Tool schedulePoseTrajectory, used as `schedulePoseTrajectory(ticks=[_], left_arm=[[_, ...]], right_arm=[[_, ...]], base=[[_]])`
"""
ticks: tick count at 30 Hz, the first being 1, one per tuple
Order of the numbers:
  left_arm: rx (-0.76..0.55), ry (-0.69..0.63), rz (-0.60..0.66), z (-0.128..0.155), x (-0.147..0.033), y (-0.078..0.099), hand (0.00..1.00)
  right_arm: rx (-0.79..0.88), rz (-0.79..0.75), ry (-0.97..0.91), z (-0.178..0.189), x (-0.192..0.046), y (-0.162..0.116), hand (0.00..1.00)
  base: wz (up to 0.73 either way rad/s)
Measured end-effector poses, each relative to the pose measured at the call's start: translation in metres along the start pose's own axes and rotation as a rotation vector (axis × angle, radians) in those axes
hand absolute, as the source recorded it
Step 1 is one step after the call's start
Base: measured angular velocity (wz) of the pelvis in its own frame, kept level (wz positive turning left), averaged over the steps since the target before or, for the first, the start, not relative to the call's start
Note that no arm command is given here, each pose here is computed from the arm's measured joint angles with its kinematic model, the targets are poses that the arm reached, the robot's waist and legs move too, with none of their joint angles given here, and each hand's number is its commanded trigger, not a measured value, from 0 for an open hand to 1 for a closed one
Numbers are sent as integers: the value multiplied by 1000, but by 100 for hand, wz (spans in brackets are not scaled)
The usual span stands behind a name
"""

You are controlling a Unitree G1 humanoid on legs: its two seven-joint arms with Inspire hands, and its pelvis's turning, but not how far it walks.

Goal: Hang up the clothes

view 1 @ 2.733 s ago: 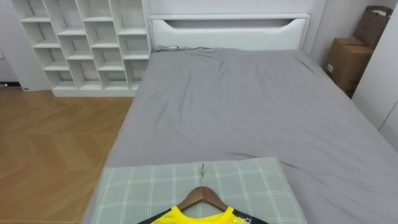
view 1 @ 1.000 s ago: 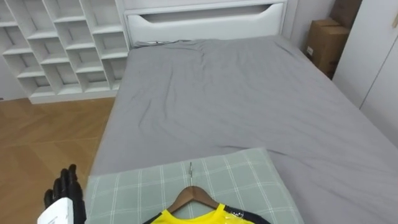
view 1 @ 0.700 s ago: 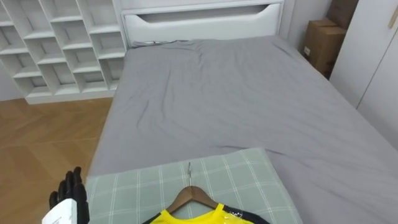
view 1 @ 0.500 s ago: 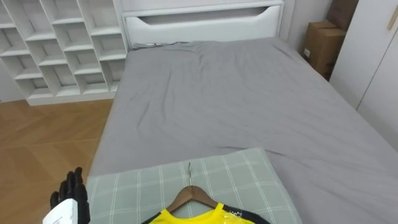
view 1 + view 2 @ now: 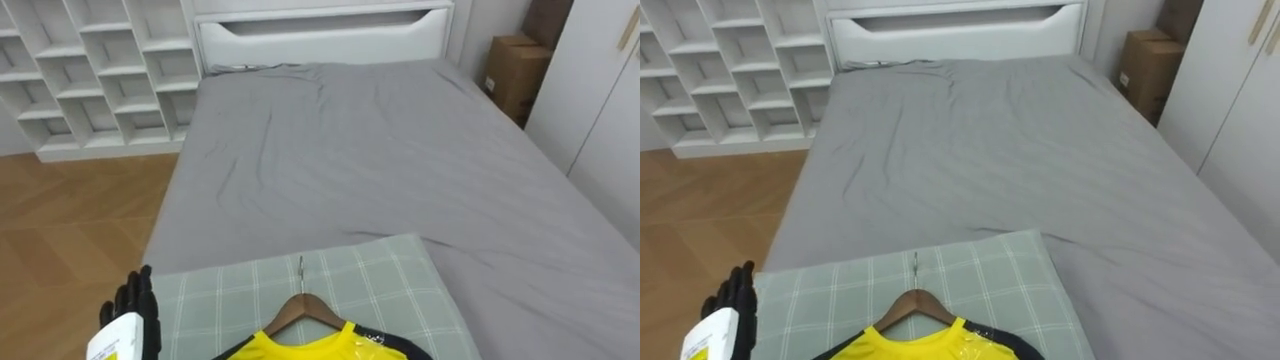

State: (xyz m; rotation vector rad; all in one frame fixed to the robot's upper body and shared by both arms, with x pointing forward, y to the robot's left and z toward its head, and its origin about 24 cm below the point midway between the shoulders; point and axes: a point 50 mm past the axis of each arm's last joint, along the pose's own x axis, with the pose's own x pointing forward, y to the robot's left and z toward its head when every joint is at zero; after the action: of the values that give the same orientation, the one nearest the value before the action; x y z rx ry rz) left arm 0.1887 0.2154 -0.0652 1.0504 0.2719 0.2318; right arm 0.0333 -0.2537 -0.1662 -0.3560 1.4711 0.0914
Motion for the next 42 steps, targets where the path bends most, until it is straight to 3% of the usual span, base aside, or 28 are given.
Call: schedulePoseTrajectory(ticks=[5,22,30,39,42], left_arm=[[13,1,-66,0,1,-8,0],[27,9,-100,5,11,-15,0],[-14,48,-137,11,12,-29,0],[-10,36,-149,14,14,-31,0],[-13,-34,-167,30,16,-35,0]], right_arm=[[1,16,-11,4,1,6,0],[9,-18,-57,23,2,6,0],[16,-23,-73,30,2,6,0],[118,-35,-122,36,1,7,0],[157,-35,-143,38,1,10,0]], base=[[0],[-1],[3],[11],[70]])
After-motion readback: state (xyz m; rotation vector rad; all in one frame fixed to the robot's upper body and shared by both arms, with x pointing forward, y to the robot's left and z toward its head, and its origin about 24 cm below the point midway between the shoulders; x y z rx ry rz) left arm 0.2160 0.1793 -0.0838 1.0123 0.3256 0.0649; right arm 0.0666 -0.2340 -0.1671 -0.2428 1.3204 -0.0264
